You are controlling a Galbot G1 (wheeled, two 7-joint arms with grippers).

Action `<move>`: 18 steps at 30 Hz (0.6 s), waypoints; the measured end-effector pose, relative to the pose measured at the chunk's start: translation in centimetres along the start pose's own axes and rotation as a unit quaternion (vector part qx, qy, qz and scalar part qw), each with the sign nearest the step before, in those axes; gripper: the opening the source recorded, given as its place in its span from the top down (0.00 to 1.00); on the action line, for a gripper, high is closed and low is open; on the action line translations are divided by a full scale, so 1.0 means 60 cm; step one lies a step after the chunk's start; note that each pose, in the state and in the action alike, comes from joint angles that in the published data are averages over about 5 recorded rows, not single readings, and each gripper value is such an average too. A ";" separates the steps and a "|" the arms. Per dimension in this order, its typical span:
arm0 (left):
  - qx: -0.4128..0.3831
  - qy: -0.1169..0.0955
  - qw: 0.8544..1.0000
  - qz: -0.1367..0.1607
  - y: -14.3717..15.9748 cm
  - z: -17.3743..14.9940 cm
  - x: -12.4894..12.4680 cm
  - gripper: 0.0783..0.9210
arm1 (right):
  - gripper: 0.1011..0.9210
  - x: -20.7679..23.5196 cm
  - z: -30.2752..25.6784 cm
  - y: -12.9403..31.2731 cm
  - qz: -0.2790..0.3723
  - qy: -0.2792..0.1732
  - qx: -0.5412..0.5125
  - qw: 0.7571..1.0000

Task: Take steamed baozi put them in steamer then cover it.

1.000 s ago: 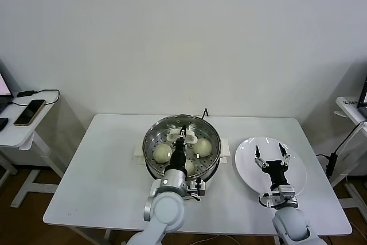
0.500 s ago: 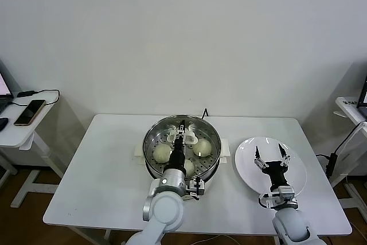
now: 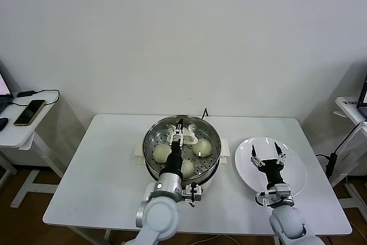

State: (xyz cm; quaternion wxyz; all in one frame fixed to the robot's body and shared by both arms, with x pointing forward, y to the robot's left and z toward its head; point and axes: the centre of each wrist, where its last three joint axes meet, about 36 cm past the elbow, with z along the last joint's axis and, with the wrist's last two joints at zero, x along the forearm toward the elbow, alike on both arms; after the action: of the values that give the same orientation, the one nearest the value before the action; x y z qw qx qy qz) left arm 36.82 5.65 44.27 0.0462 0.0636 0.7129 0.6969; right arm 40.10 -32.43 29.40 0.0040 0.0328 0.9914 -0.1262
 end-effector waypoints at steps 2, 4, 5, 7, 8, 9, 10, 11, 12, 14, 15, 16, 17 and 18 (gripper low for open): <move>0.004 -0.003 1.000 0.000 0.005 0.004 0.011 0.14 | 0.12 -0.003 -0.001 0.002 0.000 0.000 -0.001 1.000; 0.008 -0.005 1.000 -0.001 0.011 0.010 0.022 0.12 | 0.12 -0.007 -0.002 0.003 0.001 0.000 -0.003 1.000; 0.009 -0.007 1.000 -0.002 0.015 0.013 0.028 0.12 | 0.12 -0.009 -0.003 0.003 0.001 -0.001 -0.003 1.000; 0.011 -0.009 1.000 -0.004 0.021 0.021 0.040 0.12 | 0.12 -0.013 -0.005 0.003 0.000 -0.002 -0.005 1.000; 0.012 -0.010 1.000 -0.006 0.024 0.025 0.045 0.12 | 0.12 -0.014 -0.006 0.002 0.000 -0.003 -0.006 1.000; 0.014 -0.010 1.000 -0.007 0.027 0.030 0.051 0.12 | 0.12 -0.015 -0.007 0.002 0.000 -0.004 -0.007 1.000; 0.017 -0.011 1.000 -0.010 0.031 0.036 0.056 0.12 | 0.12 -0.016 -0.008 0.001 0.000 -0.005 -0.008 1.000; 0.021 -0.011 1.000 -0.013 0.035 0.042 0.061 0.12 | 0.12 -0.016 -0.009 0.000 0.000 -0.006 -0.009 1.000; 0.027 -0.011 0.999 -0.017 0.039 0.048 0.064 0.12 | 0.12 -0.017 -0.010 0.000 0.000 -0.007 -0.011 1.000; 0.044 -0.012 0.999 -0.027 0.048 0.061 0.068 0.12 | 0.12 -0.017 -0.013 -0.001 0.000 -0.007 -0.017 1.000; 0.056 -0.012 0.998 -0.034 0.052 0.069 0.068 0.12 | 0.12 -0.017 -0.014 -0.002 0.001 -0.006 -0.021 1.000; 0.070 -0.013 0.997 -0.041 0.055 0.077 0.067 0.12 | 0.12 -0.016 -0.016 -0.003 0.001 -0.005 -0.025 1.000; 0.086 -0.013 0.995 -0.049 0.058 0.085 0.065 0.12 | 0.12 -0.015 -0.018 -0.003 0.002 -0.003 -0.031 1.000; 0.104 -0.013 0.993 -0.058 0.060 0.095 0.062 0.12 | 0.12 -0.014 -0.020 -0.004 0.003 0.000 -0.037 0.999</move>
State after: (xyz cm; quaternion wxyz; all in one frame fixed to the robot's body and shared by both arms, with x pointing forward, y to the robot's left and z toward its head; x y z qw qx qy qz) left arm 34.11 11.92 47.81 0.0888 0.0359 0.7835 0.6140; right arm 40.94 -32.41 30.61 0.0060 0.0355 0.9953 -0.0898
